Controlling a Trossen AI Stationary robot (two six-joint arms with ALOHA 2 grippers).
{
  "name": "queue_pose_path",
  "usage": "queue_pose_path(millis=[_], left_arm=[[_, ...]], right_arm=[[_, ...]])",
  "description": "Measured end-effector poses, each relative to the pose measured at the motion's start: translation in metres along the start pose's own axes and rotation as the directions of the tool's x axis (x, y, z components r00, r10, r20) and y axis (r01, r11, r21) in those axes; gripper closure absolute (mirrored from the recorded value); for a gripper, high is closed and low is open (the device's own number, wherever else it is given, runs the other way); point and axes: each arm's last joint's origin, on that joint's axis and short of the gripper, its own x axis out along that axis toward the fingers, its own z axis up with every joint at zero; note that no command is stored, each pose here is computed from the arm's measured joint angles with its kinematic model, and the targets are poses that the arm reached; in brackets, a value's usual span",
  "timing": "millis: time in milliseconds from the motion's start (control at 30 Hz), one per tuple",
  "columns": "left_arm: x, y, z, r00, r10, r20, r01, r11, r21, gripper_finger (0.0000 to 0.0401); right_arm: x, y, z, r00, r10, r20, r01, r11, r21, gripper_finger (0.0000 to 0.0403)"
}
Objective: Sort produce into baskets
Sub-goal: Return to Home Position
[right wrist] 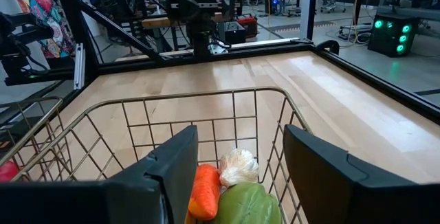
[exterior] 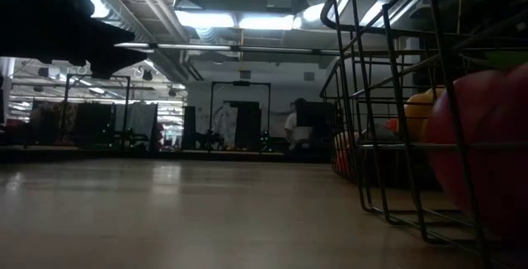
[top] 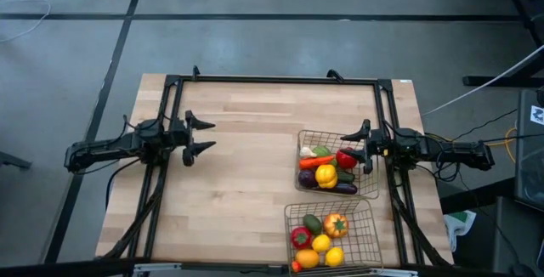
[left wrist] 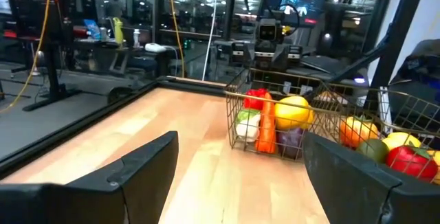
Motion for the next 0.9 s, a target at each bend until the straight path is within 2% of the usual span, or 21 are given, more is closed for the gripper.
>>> queue_pose_path(millis=[900], left_arm=[[0.0001,0.0001,-0.0002,1.0,0.001,-0.002,-0.001,1.0,-0.025,0.0095]], right_arm=[[0.0,0.0,0.0,1.0,0.0,0.0,0.0,1.0,0.0,0.0189]])
